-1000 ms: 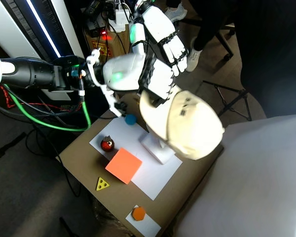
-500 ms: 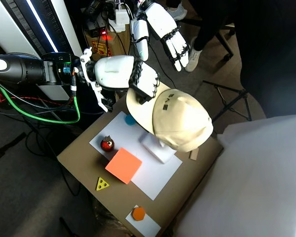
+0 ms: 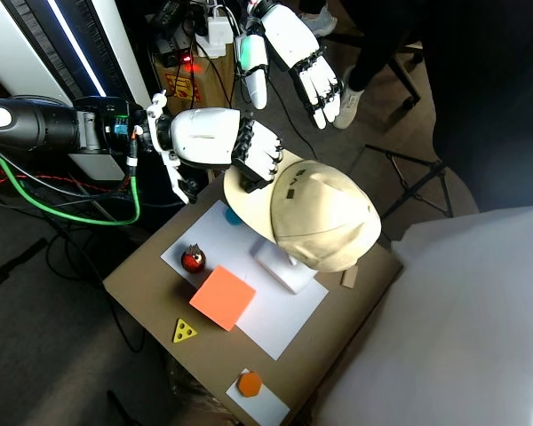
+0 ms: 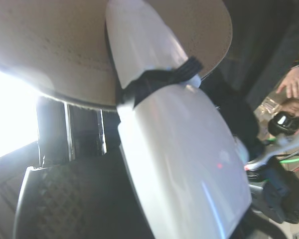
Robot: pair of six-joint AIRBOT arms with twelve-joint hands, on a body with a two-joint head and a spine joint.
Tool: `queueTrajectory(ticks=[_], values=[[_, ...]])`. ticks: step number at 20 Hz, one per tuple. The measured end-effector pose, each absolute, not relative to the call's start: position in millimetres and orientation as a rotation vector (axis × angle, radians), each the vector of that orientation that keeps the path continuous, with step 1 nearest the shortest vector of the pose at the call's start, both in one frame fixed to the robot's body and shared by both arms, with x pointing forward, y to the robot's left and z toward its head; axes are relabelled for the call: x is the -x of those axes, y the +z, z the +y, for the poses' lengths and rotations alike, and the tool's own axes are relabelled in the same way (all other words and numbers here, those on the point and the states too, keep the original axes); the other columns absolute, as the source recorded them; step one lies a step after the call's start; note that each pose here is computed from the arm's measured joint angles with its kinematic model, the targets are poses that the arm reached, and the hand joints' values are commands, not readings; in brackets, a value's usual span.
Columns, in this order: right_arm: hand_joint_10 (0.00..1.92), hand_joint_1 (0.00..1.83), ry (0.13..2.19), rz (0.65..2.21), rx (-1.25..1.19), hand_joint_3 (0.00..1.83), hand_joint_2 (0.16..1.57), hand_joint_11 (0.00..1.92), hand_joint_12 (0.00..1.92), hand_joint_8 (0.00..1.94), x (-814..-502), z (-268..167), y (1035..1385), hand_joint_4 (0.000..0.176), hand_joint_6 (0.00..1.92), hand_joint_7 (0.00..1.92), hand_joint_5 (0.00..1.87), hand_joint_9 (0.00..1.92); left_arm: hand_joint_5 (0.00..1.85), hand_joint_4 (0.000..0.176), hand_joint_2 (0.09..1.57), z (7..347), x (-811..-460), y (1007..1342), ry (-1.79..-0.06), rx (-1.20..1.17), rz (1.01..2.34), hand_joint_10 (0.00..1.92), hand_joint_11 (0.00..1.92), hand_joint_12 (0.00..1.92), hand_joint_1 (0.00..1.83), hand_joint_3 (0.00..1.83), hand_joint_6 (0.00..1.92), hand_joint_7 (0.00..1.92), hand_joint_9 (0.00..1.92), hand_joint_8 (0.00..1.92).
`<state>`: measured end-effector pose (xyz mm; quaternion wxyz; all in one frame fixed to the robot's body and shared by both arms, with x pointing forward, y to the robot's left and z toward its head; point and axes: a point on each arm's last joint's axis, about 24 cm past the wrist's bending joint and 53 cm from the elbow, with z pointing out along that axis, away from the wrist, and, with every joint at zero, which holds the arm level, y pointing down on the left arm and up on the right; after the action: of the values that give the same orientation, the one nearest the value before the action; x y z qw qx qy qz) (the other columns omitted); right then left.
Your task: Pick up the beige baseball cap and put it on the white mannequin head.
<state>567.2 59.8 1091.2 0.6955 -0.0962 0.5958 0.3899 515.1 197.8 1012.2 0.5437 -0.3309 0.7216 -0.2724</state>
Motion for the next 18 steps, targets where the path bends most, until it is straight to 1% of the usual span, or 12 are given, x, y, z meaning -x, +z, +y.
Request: queueTrajectory(ticks=[1, 4, 8, 9, 10, 11, 12, 13, 14, 15, 16, 18], values=[[1.38, 1.36, 0.870, 1.329, 0.215, 0.00, 1.18, 0.84, 1.49, 1.22, -567.2, 59.8, 1091.4, 0.000, 1.17, 0.82, 0.76, 0.88, 0.18, 0.063, 1.14, 197.1, -515.2, 1012.1, -0.648, 0.785, 1.715, 0.00, 0.00, 0.55, 0.00, 0.00, 0.00, 0.16, 0.12, 0.00], [1.39, 1.35, 0.871, 1.329, 0.215, 0.00, 1.18, 0.84, 1.49, 1.22, -566.9, 60.0, 1091.4, 0.000, 1.16, 0.82, 0.76, 0.88, 0.18, 0.063, 1.14, 195.3, -515.9, 1011.9, -0.649, 0.783, 1.719, 0.00, 0.00, 0.47, 0.00, 0.00, 0.00, 0.16, 0.12, 0.00], [1.38, 1.36, 0.871, 1.331, 0.219, 0.00, 1.18, 0.85, 1.49, 1.22, -566.7, 59.9, 1091.3, 0.000, 1.16, 0.82, 0.76, 0.88, 0.18, 0.063, 1.14, 189.3, -515.9, 1009.8, -0.648, 0.768, 1.733, 0.00, 0.00, 0.49, 0.00, 0.00, 0.00, 0.15, 0.12, 0.00], [1.39, 1.36, 0.872, 1.332, 0.220, 0.00, 1.18, 0.85, 1.49, 1.23, -566.3, 60.2, 1091.3, 0.000, 1.19, 0.81, 0.74, 0.88, 0.18, 0.064, 1.14, 187.8, -515.4, 1008.1, -0.647, 0.773, 1.739, 0.00, 0.00, 0.49, 0.00, 0.00, 0.00, 0.15, 0.12, 0.00], [1.40, 1.35, 0.872, 1.333, 0.220, 0.00, 1.20, 0.80, 1.48, 1.24, -565.8, 60.5, 1091.3, 0.000, 1.25, 0.80, 0.69, 0.86, 0.18, 0.064, 1.14, 185.8, -515.3, 1007.8, -0.647, 0.768, 1.742, 0.00, 0.00, 0.49, 0.00, 0.00, 0.00, 0.15, 0.12, 0.00], [1.47, 1.34, 0.871, 1.334, 0.224, 0.00, 1.22, 0.71, 1.48, 1.28, -565.1, 60.4, 1090.5, 0.000, 1.32, 0.77, 0.64, 0.80, 0.18, 0.063, 1.14, 183.8, -514.8, 1007.3, -0.646, 0.761, 1.746, 0.00, 0.00, 0.49, 0.00, 0.00, 0.00, 0.16, 0.12, 0.00], [1.12, 1.18, 0.871, 1.336, 0.224, 0.00, 1.25, 0.58, 1.48, 1.35, -564.5, 60.2, 1089.7, 0.000, 1.41, 0.79, 0.63, 0.62, 0.18, 0.063, 1.14, 182.4, -514.3, 1006.6, -0.648, 0.763, 1.748, 0.00, 0.00, 0.49, 0.00, 0.00, 0.00, 0.16, 0.12, 0.00], [0.90, 1.11, 0.870, 1.345, 0.226, 0.00, 1.21, 0.43, 1.48, 0.83, -563.3, 60.2, 1087.6, 0.000, 0.81, 0.62, 0.53, 0.51, 0.18, 0.063, 1.14, 182.1, -514.1, 1006.0, -0.643, 0.758, 1.753, 0.00, 0.00, 0.49, 0.00, 0.00, 0.00, 0.16, 0.12, 0.00], [0.72, 1.07, 0.866, 1.353, 0.230, 0.00, 1.19, 0.36, 1.46, 0.51, -562.6, 59.7, 1084.6, 0.000, 0.47, 0.62, 0.56, 0.51, 0.18, 0.063, 1.14, 182.6, -514.3, 1005.8, -0.636, 0.756, 1.754, 0.00, 0.00, 0.49, 0.00, 0.00, 0.00, 0.16, 0.12, 0.00], [0.57, 1.04, 0.864, 1.376, 0.228, 0.00, 1.18, 0.31, 1.43, 0.30, -561.9, 58.9, 1079.2, 0.000, 0.28, 0.65, 0.59, 0.52, 0.18, 0.063, 1.14, 182.8, -514.5, 1005.7, -0.632, 0.755, 1.755, 0.00, 0.00, 0.50, 0.00, 0.00, 0.00, 0.15, 0.13, 0.00], [0.46, 1.02, 0.864, 1.387, 0.232, 0.00, 1.17, 0.28, 1.41, 0.17, -559.6, 58.8, 1075.7, 0.000, 0.17, 0.67, 0.62, 0.53, 0.18, 0.063, 1.14, 182.4, -514.9, 1006.3, -0.629, 0.749, 1.755, 0.00, 0.00, 0.52, 0.00, 0.00, 0.00, 0.15, 0.13, 0.00], [0.27, 0.98, 0.869, 1.423, 0.243, 0.00, 1.16, 0.20, 1.37, 0.03, -555.8, 60.7, 1066.2, 0.000, 0.05, 0.64, 0.62, 0.52, 0.18, 0.063, 1.14, 179.0, -515.2, 1007.0, -0.638, 0.745, 1.755, 0.00, 0.00, 0.52, 0.00, 0.00, 0.00, 0.15, 0.13, 0.00]])
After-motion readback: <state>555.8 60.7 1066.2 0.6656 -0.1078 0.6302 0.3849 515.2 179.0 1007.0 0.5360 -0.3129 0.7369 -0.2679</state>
